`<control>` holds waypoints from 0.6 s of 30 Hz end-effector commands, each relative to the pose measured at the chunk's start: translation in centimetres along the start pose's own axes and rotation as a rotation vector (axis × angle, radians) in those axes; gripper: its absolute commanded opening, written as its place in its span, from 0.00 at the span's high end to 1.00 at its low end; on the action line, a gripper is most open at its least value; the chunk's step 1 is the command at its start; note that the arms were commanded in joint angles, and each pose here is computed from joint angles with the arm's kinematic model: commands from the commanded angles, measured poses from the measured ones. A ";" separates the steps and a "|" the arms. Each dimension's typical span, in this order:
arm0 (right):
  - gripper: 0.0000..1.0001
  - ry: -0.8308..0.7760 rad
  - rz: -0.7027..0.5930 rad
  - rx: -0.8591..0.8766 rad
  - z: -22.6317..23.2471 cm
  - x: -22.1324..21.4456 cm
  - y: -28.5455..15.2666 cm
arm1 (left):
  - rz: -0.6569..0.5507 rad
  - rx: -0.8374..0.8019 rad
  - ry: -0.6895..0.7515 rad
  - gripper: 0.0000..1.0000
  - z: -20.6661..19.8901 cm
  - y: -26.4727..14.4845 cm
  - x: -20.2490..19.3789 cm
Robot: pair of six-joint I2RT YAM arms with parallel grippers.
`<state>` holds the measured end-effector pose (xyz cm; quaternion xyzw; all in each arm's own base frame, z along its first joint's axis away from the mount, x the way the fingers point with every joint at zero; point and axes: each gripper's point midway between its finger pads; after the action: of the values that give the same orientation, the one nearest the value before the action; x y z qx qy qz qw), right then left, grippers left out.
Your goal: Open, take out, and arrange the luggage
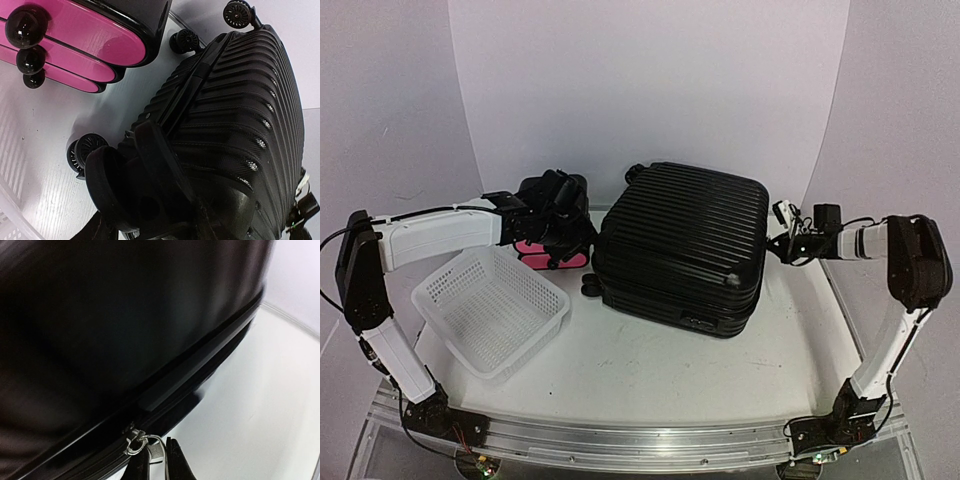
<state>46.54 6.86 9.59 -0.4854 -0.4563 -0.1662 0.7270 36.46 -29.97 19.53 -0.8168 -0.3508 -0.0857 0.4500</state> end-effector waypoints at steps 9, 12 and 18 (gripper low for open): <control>1.00 -0.157 -0.380 -0.139 -12.7 14.4 4.1 | -0.048 -0.011 0.423 0.85 -1.2 -4.3 1.6; 1.00 -0.177 -0.444 -0.073 -13.4 16.9 5.7 | -0.052 -0.001 0.455 0.85 -1.2 -4.2 1.6; 1.00 -0.161 -0.585 0.070 -13.1 18.5 8.1 | -0.036 0.025 0.562 0.78 -1.3 -3.0 1.2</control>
<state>64.77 6.51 10.13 -0.3614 -0.5596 -0.2122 0.7150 36.66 -30.16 20.24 -0.8163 -0.3342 -0.1222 0.4550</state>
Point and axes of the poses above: each gripper's point midway between its finger pads, its own y axis out along the fingers, its own z axis along the line the jaws close on, x = y × z, and after that the axes turned 5 degrees about y, right-handed
